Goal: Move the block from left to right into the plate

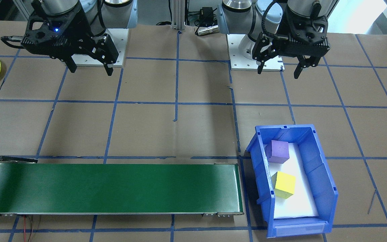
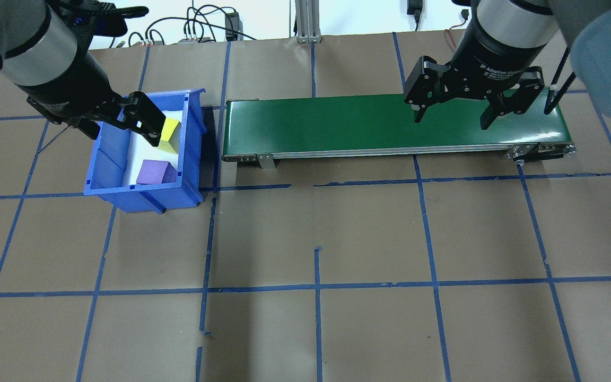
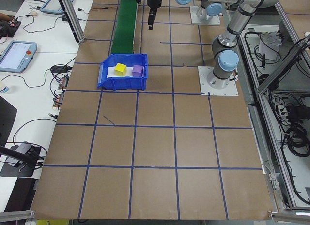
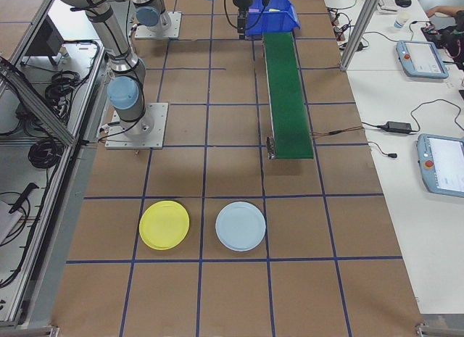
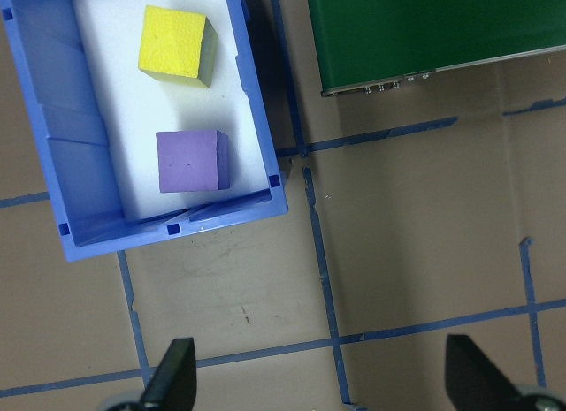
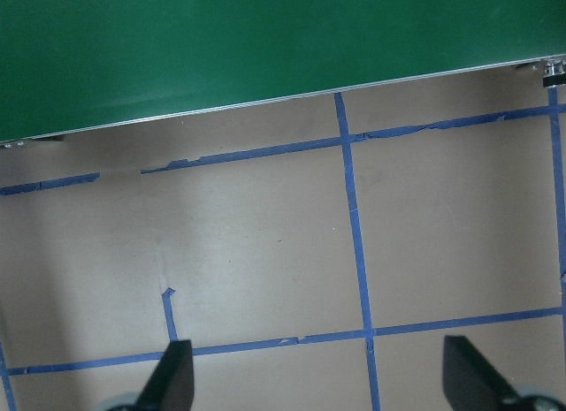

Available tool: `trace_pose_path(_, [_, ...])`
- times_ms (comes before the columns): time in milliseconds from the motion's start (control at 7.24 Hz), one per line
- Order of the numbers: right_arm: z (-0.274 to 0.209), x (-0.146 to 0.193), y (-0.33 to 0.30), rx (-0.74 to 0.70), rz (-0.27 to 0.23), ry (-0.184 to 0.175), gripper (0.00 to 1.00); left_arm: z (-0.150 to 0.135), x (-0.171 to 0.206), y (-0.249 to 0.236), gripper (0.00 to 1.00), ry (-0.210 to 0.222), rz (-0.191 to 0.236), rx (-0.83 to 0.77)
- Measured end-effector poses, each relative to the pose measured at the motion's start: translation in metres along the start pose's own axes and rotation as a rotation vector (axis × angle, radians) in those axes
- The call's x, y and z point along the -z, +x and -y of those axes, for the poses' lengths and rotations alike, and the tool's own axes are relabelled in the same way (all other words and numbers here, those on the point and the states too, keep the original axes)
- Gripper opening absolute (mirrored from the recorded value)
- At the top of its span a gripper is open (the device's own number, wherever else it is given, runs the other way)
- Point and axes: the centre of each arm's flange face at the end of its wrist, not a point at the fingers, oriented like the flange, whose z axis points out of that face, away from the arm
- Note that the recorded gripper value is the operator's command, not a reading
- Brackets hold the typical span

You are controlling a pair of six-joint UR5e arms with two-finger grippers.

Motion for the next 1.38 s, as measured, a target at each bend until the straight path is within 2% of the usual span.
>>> trace_pose_path(276, [0.0,0.0,0.0,0.001,0.0,-0.001,1.0,0.01,-0.01,-0.05,1.0,-0.006,0.005,0.003])
trace_pose_path(414, [0.0,-0.001,-0.001,0.002,0.0,-0.001,1.0,0.025,-0.033,-0.086,1.0,-0.019,0.002,0.023])
trace_pose_path(691, [-0.001,0.0,-0.001,0.002,0.001,-0.001,1.0,0.061,-0.105,-0.13,1.0,-0.06,-0.022,0.028])
trace_pose_path(967, [0.0,0.0,-0.001,0.001,0.002,0.0,1.0,0.081,-0.173,-0.137,1.0,-0.121,-0.102,0.056])
trace_pose_path(1105, [0.0,0.0,-0.001,0.001,0.002,0.001,1.0,0.086,-0.189,-0.135,1.0,-0.133,-0.123,0.087])
trace_pose_path(1381, [0.0,0.001,-0.001,0.0,0.002,0.002,1.0,0.089,-0.212,-0.128,1.0,-0.12,-0.126,0.098])
